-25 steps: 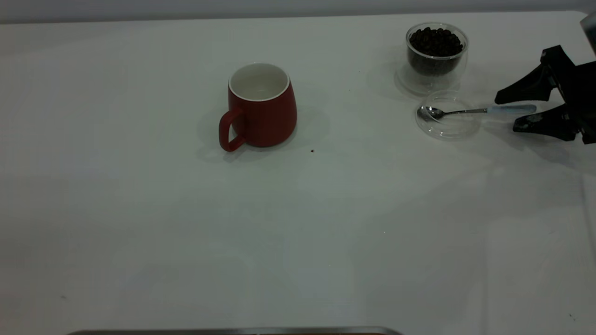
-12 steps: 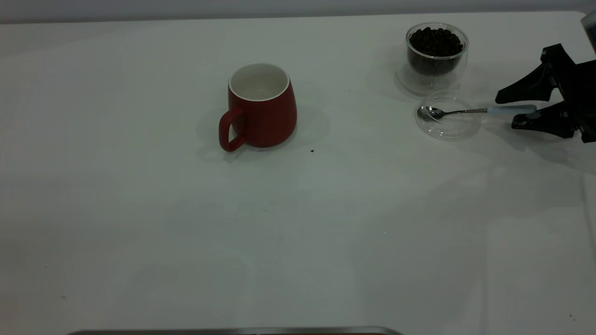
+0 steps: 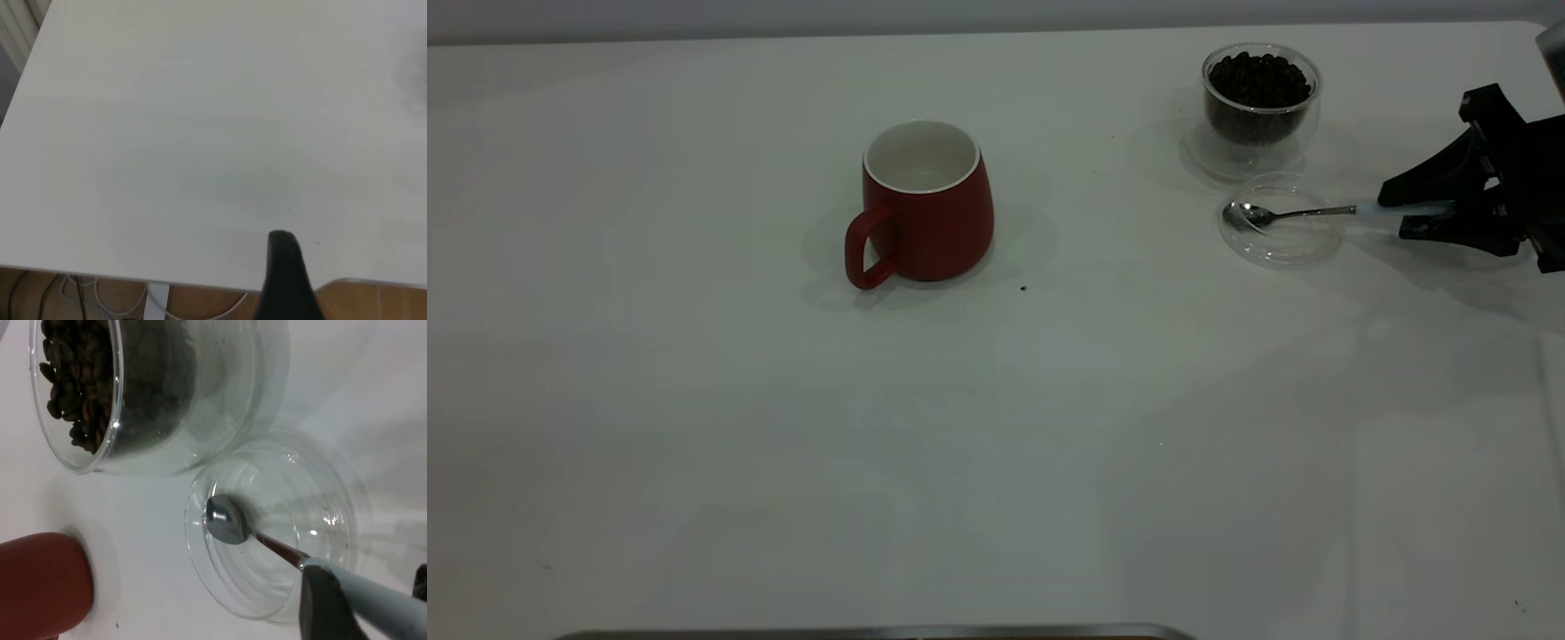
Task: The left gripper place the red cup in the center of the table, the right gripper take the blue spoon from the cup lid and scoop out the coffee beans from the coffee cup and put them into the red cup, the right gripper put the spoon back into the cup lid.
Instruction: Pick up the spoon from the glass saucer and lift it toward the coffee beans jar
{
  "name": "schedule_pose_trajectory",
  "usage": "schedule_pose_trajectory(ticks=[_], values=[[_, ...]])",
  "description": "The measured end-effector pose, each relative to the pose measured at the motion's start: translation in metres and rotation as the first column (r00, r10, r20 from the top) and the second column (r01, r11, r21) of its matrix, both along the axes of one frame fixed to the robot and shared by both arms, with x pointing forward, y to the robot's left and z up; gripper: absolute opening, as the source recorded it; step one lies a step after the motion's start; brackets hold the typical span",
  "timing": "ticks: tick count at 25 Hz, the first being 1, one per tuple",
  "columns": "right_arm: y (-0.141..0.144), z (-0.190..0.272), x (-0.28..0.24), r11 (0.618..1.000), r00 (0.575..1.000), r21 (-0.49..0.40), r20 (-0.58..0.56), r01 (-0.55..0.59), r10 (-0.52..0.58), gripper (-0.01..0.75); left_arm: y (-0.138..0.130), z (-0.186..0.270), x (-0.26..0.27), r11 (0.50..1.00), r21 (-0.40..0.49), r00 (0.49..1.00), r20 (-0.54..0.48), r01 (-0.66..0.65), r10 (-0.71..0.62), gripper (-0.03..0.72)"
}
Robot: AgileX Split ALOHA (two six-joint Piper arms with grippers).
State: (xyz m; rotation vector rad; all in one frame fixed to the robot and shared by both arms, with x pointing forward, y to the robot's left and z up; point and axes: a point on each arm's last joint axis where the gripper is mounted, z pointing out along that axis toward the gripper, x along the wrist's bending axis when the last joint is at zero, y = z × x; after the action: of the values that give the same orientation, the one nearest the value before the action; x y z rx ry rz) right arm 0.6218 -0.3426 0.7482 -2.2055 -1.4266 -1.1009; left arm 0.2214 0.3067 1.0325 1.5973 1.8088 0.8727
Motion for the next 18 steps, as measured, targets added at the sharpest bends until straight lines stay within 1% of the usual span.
schedule_pose_trajectory(ticks=[3, 6, 11, 15, 18], values=[[0.0, 0.0, 0.0, 1.0, 1.0, -0.001, 0.0, -0.002, 0.002, 0.302, 0.0, 0.0, 0.0, 1.0, 0.0, 1.0, 0.0, 0.0, 0.0, 0.587], [0.0, 0.0, 0.0, 1.0, 1.0, 0.001, 0.0, -0.008, 0.008, 0.242, 0.0, 0.0, 0.0, 1.0, 0.0, 1.0, 0.0, 0.0, 0.0, 0.587], [0.004, 0.004, -0.001, 0.998, 0.999, 0.051, 0.018, -0.037, 0.036, 0.132, 0.0, 0.0, 0.0, 1.0, 0.0, 1.0, 0.0, 0.0, 0.0, 0.587], [0.005, 0.01, -0.001, 0.997, 0.997, 0.041, 0.029, -0.072, 0.071, 0.123, 0.0, 0.0, 0.0, 1.0, 0.0, 1.0, 0.0, 0.0, 0.0, 0.587], [0.004, 0.02, 0.0, 0.994, 0.993, 0.013, 0.038, -0.112, 0.111, 0.115, 0.0, 0.0, 0.0, 1.0, 0.0, 1.0, 0.0, 0.0, 0.0, 0.587]])
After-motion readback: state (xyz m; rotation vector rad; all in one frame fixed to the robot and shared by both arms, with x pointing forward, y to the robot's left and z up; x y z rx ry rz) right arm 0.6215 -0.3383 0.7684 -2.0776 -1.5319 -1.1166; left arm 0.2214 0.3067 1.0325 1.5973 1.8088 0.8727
